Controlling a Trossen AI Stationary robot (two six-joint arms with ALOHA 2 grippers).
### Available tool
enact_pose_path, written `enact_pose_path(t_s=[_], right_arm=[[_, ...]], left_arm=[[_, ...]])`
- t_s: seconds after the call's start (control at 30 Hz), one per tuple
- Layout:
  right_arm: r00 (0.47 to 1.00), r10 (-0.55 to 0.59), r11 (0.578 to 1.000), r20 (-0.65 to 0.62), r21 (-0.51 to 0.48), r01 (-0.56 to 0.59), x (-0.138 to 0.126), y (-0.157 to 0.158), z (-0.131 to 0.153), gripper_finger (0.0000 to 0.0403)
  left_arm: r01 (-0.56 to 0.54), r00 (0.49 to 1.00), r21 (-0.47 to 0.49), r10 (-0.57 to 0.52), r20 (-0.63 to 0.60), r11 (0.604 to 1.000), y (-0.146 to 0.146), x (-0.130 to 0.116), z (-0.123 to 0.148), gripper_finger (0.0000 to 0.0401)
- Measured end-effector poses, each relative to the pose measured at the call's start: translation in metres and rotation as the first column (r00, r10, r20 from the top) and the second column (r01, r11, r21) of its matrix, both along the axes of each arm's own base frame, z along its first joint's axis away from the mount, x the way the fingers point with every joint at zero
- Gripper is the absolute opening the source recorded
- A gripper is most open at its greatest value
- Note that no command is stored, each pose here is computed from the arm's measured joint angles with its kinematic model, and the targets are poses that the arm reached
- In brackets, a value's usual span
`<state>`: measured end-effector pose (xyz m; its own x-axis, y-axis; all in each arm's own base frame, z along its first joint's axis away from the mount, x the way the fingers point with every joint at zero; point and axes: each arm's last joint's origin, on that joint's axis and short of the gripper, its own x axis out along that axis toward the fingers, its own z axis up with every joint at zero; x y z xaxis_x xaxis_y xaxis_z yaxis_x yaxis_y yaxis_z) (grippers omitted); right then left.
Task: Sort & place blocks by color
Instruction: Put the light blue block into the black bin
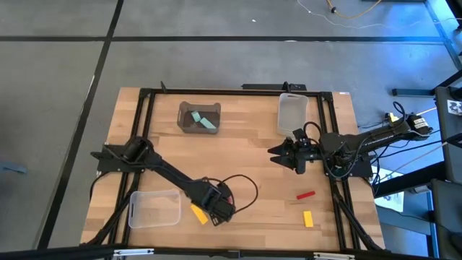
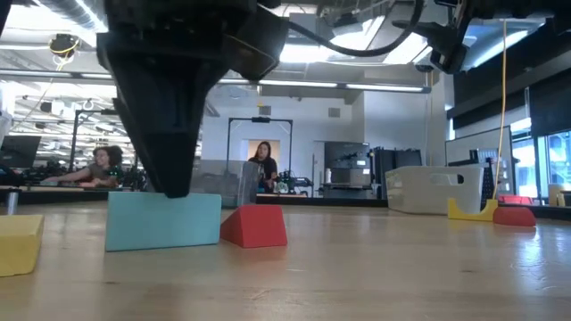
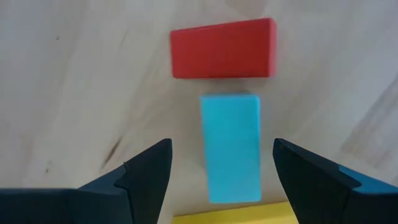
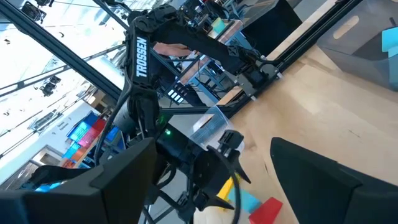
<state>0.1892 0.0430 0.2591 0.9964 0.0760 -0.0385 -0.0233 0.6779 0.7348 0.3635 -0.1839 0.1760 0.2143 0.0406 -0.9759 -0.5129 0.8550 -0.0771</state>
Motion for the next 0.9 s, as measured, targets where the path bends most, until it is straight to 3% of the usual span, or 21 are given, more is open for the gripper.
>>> enact_pose_path(t_s=[0.23,0.43,0.57,0.7,0.83,0.9], right_arm=[[1.0,0.0,1.0,-0.003,-0.001,0.0,0.0,0.0,0.0,0.0318],[1.0,0.0,1.0,-0.006,-0.001,0.0,0.0,0.0,-0.001,0.0318],[1.0,0.0,1.0,-0.012,-0.003,0.0,0.0,0.0,-0.001,0.0318],[1.0,0.0,1.0,-0.013,-0.002,0.0,0.0,0.0,-0.001,0.0318],[1.0,0.0,1.0,-0.016,-0.001,0.0,0.0,0.0,-0.002,0.0318],[1.0,0.0,1.0,-0.018,-0.001,0.0,0.0,0.0,-0.002,0.0318]], left_arm=[[0.007,1.0,-0.02,-0.007,-0.017,1.0,-0.001,0.0,-0.002,0.0271],[0.026,0.998,-0.065,-0.03,-0.063,0.998,-0.005,0.004,-0.022,0.027],[0.036,0.998,-0.046,-0.039,-0.058,0.998,-0.007,0.004,-0.024,0.0263],[0.071,0.995,-0.017,-0.072,-0.072,0.997,-0.007,0.001,-0.024,0.0215],[0.136,0.986,0.03,-0.132,-0.106,0.99,-0.004,-0.003,-0.023,0.0127],[0.17,0.982,0.074,-0.163,-0.099,0.983,-0.002,-0.004,-0.019,0.012]])
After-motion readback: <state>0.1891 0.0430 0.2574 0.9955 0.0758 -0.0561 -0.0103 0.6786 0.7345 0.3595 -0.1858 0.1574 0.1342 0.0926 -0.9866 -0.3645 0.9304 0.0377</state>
